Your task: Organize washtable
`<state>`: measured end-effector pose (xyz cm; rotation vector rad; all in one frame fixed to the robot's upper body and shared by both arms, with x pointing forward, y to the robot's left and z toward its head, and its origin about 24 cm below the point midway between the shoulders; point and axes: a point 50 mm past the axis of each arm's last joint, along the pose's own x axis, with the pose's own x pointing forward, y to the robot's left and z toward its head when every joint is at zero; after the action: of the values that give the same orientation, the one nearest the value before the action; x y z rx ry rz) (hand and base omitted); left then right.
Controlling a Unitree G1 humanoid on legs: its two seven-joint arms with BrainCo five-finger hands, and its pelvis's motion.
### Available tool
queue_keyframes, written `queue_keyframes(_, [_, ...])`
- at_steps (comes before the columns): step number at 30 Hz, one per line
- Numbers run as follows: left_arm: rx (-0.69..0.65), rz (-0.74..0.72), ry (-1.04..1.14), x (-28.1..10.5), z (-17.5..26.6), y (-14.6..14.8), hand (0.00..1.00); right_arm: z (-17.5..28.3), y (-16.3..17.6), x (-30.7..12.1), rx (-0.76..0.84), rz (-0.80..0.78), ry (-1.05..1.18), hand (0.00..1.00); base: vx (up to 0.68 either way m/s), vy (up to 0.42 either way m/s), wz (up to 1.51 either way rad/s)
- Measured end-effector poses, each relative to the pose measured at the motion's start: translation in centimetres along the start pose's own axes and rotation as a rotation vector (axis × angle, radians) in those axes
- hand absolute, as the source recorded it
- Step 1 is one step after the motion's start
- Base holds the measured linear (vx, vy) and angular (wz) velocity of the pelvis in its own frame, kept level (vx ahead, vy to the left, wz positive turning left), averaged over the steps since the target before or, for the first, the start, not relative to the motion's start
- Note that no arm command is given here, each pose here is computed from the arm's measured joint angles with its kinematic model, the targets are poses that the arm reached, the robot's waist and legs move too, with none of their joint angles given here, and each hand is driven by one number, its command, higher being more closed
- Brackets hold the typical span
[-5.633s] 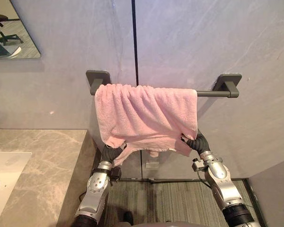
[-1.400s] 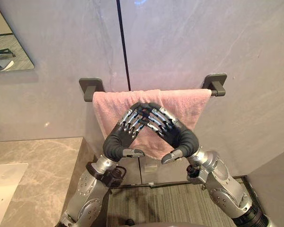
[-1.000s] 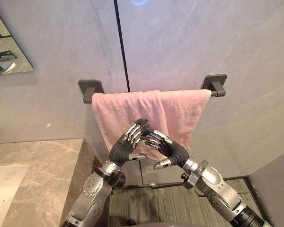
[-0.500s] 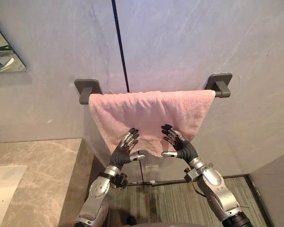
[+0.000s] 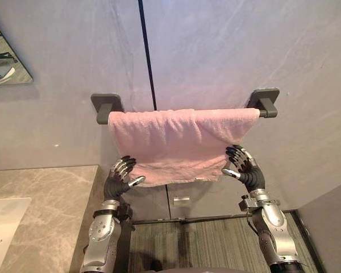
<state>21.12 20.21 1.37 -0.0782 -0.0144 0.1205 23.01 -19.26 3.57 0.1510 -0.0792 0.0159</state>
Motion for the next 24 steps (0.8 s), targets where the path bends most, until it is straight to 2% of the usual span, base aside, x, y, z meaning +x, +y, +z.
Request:
queue_keyframes(6, [0.050,0.089,-0.034,0.0,0.7,1.1,0.00,0.5,-2.0,-0.6,-0.018,-0.114,-0.028,0.00,0.00,-0.013,0.05])
queue_keyframes(11, [0.068,0.108,-0.070,0.0,1.4,1.5,0.00,0.8,-2.8,-1.4,-0.039,-0.155,-0.038,0.00,0.00,-0.003,0.01])
queue_keyframes(21, [0.043,0.157,-0.017,-2.2,0.1,1.9,0.00,-0.2,-3.6,-3.4,0.018,-0.259,-0.007,0.00,0.00,0.000,0.00])
queue_keyframes(24, [0.049,0.147,0.016,-2.9,-0.5,1.9,0.00,-0.8,-3.8,-4.5,-0.058,-0.267,0.045,0.00,0.00,0.000,0.00])
